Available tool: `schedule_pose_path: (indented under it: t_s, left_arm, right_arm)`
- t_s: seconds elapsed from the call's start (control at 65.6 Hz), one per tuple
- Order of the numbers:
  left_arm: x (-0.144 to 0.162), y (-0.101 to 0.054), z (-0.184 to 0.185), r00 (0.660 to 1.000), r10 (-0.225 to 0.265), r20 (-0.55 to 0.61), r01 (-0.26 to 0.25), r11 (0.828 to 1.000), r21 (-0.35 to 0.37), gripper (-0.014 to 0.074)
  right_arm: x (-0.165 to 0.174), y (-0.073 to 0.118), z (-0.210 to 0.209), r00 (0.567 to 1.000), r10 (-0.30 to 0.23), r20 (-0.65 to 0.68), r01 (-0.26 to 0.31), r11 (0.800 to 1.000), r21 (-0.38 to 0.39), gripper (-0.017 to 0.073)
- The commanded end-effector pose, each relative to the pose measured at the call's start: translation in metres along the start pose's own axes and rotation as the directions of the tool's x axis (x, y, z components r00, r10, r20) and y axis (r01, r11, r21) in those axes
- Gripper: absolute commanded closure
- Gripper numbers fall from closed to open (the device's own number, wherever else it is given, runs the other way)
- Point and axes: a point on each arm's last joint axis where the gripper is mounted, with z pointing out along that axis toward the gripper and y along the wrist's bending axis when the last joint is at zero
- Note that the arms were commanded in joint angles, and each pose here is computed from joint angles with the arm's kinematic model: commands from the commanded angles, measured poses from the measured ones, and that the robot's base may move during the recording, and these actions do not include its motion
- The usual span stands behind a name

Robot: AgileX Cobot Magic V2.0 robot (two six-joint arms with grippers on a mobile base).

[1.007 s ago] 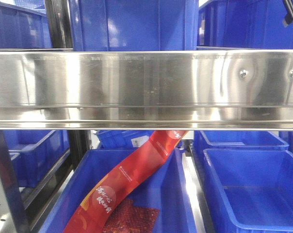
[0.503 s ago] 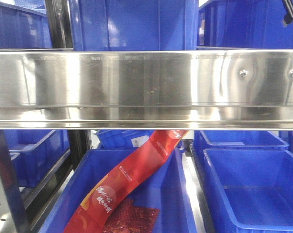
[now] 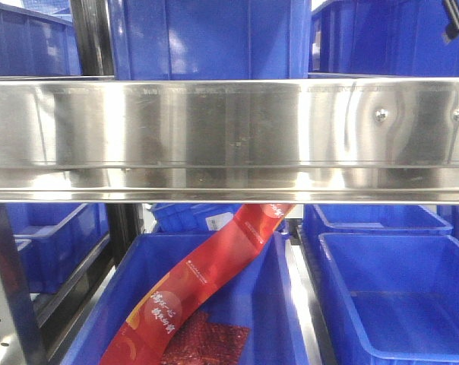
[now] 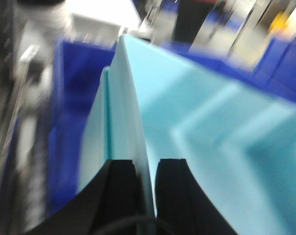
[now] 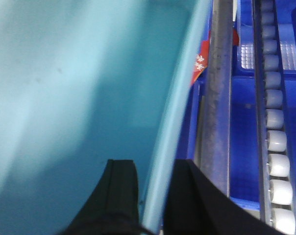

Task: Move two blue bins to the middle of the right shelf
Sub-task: 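Lower the teal bin onto the upper shelf rollers with both grippers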

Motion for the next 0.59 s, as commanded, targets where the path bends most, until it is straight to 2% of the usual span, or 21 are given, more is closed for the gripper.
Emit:
schedule_pose_path:
  t_s: [0.0,0.183,0.397,0.58]
  left_arm:
    - [0.011,-0.008,0.011,0.994,-0.018,-0.105,0.022,0.999,0.039,0.0704]
    - [0.029,0.005,0.032,0.966,0.018,-0.259,-0.03,0.999,-0.043,0.0704]
    - [0.045,0.022,0.058,0.929,0.052,-0.367,-0.109,0.984,-0.137,0.0704]
    - [0.055,0.029,0.078,0.91,0.048,-0.412,-0.121,0.981,-0.152,0.0704]
  right_arm:
    - [-0.028,0.023,-0.002,0.95,0.008,0.313,0.054,0.98,-0.189,0.0712]
    - [-0.024,0.022,0.038,0.974,-0.055,0.22,0.086,0.987,-0.134,0.0712]
    - [-0.021,0.016,0.083,0.982,-0.112,0.15,0.119,0.992,-0.036,0.0712]
    - [-0.018,0.011,0.107,0.984,-0.141,0.106,0.139,0.99,0.024,0.0712]
